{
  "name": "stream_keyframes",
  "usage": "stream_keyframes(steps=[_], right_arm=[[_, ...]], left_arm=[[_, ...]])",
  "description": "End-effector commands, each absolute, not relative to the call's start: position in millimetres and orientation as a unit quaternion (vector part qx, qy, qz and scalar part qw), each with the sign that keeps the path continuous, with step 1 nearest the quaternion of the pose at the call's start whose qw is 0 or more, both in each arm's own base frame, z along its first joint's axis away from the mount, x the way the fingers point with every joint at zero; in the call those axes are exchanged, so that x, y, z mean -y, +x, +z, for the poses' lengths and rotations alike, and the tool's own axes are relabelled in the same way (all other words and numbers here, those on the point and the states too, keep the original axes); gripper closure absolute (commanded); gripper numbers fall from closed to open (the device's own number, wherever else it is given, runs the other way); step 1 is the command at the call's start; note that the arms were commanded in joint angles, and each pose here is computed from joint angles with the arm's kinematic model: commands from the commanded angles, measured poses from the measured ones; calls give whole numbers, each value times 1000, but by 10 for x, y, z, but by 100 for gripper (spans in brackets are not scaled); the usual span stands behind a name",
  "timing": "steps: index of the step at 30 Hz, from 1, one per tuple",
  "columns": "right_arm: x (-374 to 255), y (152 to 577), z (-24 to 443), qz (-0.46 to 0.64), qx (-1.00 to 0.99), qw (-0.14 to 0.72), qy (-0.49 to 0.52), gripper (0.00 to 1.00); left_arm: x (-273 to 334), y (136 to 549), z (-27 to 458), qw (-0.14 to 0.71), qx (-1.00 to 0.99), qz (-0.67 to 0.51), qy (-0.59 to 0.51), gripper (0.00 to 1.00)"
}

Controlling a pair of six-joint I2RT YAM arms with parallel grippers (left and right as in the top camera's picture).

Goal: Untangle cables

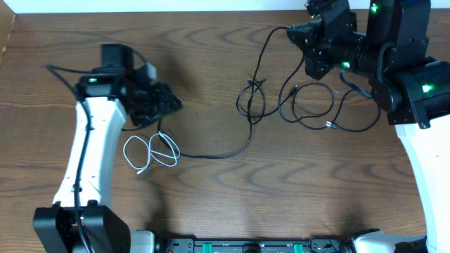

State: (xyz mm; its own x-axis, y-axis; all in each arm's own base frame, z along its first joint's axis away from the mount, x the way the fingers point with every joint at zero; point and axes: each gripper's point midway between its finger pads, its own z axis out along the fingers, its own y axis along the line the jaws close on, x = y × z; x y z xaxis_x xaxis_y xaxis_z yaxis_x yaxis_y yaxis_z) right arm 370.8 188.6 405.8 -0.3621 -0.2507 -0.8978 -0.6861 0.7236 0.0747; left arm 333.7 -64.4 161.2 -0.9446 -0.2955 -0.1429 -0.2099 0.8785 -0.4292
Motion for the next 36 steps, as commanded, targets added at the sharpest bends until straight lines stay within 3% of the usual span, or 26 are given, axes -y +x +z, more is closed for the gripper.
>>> stream_keyframes(steps=[1, 4, 6, 13, 22, 36], right_arm=[[-1893, 3657, 4131, 236, -790, 485, -292, 99], [-1891, 3648, 4115, 236, -792, 481, -292, 99], [-1890, 3645, 4108, 236, -793, 480, -291, 99], [-1894, 3660, 4086, 236, -795, 477, -291, 99], [-1898, 3671, 4072, 237, -796, 476, -291, 99], [-1901, 3683, 4054, 237, -797, 474, -291, 99]], left_arm=[[845, 3250, 1528, 95, -976, -190, -54, 45], [1017, 3200, 1527, 89, -977, -193, -28, 44], [1084, 3189, 1530, 90, -977, -194, -17, 13], [1216, 3236, 1537, 98, -974, -206, -17, 13], [1676, 3041, 1221, 72, -973, -207, 69, 13], [2134, 2991, 895, 70, -969, -223, 80, 16]])
